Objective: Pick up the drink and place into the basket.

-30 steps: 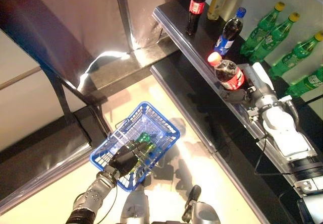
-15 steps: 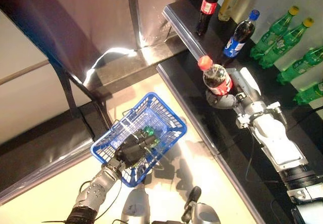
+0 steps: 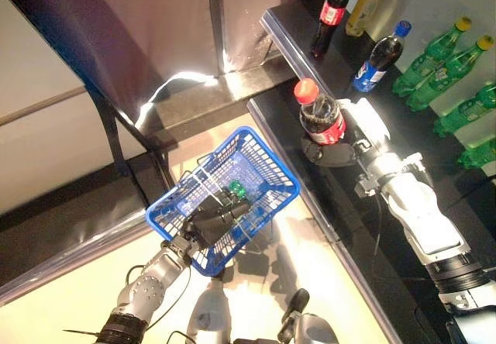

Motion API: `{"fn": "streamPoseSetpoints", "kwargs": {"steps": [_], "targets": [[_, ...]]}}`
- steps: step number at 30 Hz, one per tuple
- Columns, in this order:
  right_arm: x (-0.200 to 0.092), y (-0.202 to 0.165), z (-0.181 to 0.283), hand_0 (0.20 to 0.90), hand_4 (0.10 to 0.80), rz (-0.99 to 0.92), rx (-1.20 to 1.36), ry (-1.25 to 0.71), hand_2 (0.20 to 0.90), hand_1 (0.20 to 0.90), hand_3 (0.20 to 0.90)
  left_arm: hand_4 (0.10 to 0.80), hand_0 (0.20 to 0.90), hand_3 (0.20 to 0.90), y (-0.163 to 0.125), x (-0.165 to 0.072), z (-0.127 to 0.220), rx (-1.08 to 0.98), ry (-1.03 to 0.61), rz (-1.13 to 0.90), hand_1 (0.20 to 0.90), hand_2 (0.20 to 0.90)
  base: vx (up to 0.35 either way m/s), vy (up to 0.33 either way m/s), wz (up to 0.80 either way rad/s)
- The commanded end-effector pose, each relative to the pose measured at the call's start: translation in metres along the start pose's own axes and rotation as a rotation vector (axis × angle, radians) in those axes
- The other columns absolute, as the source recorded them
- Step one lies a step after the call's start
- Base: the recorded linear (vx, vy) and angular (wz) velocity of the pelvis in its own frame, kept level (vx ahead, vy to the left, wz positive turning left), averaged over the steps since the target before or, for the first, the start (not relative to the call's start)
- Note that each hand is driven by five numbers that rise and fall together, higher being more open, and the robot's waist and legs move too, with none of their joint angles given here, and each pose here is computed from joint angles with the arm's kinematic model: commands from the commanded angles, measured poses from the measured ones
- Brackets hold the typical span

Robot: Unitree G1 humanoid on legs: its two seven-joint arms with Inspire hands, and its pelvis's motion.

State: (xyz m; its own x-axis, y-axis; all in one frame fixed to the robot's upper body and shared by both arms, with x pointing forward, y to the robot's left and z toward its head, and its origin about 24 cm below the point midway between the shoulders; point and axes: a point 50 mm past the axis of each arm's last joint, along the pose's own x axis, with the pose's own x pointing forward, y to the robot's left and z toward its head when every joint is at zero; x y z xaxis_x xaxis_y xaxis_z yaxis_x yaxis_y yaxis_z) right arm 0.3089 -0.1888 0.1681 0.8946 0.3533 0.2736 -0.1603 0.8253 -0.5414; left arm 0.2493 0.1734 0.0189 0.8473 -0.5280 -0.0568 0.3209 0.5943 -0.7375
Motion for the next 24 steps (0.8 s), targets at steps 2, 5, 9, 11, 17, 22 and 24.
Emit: {"fn": "streamPoseSetpoints", "kwargs": {"steps": [2, 5, 9, 11, 17, 22, 24], "targets": [[0.001, 0.021, 0.036, 0.3, 0.1, 0.055, 0.203, -0.295, 0.3, 0.3, 0.2, 0.1, 0.3, 0.2, -0.108, 0.023, 0.032, -0.009, -0.212, -0.642, 0.3, 0.3, 0.0, 0.0, 0.0], [0.0, 0.028, 0.038, 0.3, 0.1, 0.089, 0.272, -0.31, 0.3, 0.3, 0.2, 0.1, 0.3, 0.2, -0.115, 0.023, 0.033, -0.006, -0.21, -0.667, 0.3, 0.3, 0.0, 0.0, 0.0], [0.0, 0.036, 0.038, 0.3, 0.1, 0.123, 0.361, -0.316, 0.3, 0.3, 0.2, 0.1, 0.3, 0.2, -0.122, 0.022, 0.033, -0.008, -0.203, -0.714, 0.3, 0.3, 0.0, 0.0, 0.0], [0.0, 0.042, 0.037, 0.3, 0.1, 0.14, 0.43, -0.317, 0.3, 0.3, 0.2, 0.1, 0.3, 0.2, -0.128, 0.021, 0.033, -0.005, -0.196, -0.742, 0.3, 0.3, 0.0, 0.0, 0.0], [-0.001, 0.054, 0.037, 0.3, 0.1, 0.181, 0.544, -0.321, 0.3, 0.3, 0.2, 0.1, 0.3, 0.2, -0.139, 0.021, 0.033, 0.006, -0.201, -0.786, 0.3, 0.3, 0.0, 0.0, 0.0], [-0.003, 0.063, 0.034, 0.3, 0.1, 0.211, 0.59, -0.305, 0.3, 0.3, 0.2, 0.1, 0.3, 0.2, -0.142, 0.019, 0.034, 0.015, -0.205, -0.809, 0.3, 0.3, 0.0, 0.0, 0.0], [-0.004, 0.068, 0.032, 0.3, 0.1, 0.223, 0.605, -0.288, 0.3, 0.3, 0.2, 0.1, 0.3, 0.2, -0.144, 0.018, 0.035, 0.017, -0.209, -0.819, 0.3, 0.3, 0.001, 0.001, 0.02]]}}
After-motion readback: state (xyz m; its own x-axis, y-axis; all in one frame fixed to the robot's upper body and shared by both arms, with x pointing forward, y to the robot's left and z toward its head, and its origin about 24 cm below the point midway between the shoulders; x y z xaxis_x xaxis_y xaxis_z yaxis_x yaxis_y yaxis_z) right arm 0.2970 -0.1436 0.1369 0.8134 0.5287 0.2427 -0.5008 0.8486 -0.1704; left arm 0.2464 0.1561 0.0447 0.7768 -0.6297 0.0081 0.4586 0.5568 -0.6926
